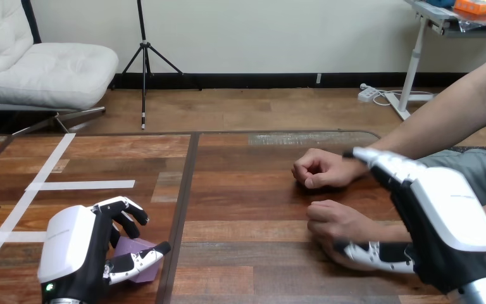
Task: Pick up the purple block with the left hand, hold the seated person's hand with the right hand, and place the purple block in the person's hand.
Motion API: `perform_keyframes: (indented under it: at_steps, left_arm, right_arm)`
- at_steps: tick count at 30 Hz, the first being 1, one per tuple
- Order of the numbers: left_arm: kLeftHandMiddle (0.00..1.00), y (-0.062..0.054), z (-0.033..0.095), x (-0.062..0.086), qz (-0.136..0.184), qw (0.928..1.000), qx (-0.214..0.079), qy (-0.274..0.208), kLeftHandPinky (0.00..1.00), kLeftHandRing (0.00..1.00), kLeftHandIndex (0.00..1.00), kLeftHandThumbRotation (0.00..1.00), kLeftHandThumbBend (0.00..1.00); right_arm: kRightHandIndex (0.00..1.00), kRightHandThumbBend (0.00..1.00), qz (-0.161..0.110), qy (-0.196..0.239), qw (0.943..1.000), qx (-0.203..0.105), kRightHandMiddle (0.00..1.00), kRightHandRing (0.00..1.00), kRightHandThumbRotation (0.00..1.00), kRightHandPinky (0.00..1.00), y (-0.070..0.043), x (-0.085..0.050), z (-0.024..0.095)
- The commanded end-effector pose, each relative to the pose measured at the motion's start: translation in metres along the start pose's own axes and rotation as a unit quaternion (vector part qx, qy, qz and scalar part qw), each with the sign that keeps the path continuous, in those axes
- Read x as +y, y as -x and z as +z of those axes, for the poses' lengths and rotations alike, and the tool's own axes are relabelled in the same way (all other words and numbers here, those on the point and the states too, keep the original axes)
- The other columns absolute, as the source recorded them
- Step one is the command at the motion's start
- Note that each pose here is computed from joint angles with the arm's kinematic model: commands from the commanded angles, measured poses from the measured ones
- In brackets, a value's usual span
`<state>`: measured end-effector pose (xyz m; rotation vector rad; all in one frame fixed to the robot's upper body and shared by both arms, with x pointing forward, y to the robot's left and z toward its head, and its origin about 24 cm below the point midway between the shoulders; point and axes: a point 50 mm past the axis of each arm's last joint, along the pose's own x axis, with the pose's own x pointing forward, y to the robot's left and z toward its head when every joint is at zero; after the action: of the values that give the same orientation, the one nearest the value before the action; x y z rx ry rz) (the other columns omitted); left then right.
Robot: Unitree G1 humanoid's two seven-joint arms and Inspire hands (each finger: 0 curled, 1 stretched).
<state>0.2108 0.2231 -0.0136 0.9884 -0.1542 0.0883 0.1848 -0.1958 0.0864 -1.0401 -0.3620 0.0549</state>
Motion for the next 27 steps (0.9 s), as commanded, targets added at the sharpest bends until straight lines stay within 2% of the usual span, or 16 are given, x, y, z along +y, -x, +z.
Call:
perform_keyframes:
  at_steps: [1, 7, 13, 27]
  left_arm:
    - [0.41, -0.015, 0.008, 0.007, 0.007, 0.9994, -0.028, -0.019, 0.24, 0.3, 0.48, 0.04, 0.55]
    - [0.41, -0.016, 0.008, 0.007, 0.002, 0.9995, -0.026, -0.02, 0.24, 0.3, 0.48, 0.04, 0.55]
    - [0.41, -0.016, 0.009, 0.006, -0.004, 0.9995, -0.023, -0.021, 0.23, 0.29, 0.48, 0.04, 0.54]
    - [0.42, -0.017, 0.009, 0.004, -0.011, 0.9994, -0.022, -0.024, 0.24, 0.31, 0.48, 0.03, 0.53]
  right_arm:
    - [0.84, 0.7, -0.066, -0.037, 0.9967, -0.029, 0.87, 0.87, 0.22, 0.86, -0.007, 0.001, 0.005]
    - [0.85, 0.64, -0.096, -0.062, 0.9927, -0.037, 0.88, 0.87, 0.28, 0.87, -0.006, 0.007, 0.007]
    - [0.86, 0.6, -0.113, -0.076, 0.99, -0.038, 0.88, 0.87, 0.33, 0.87, -0.005, 0.011, 0.009]
    - [0.85, 0.58, -0.119, -0.096, 0.9878, -0.031, 0.87, 0.86, 0.31, 0.87, -0.005, 0.018, 0.011]
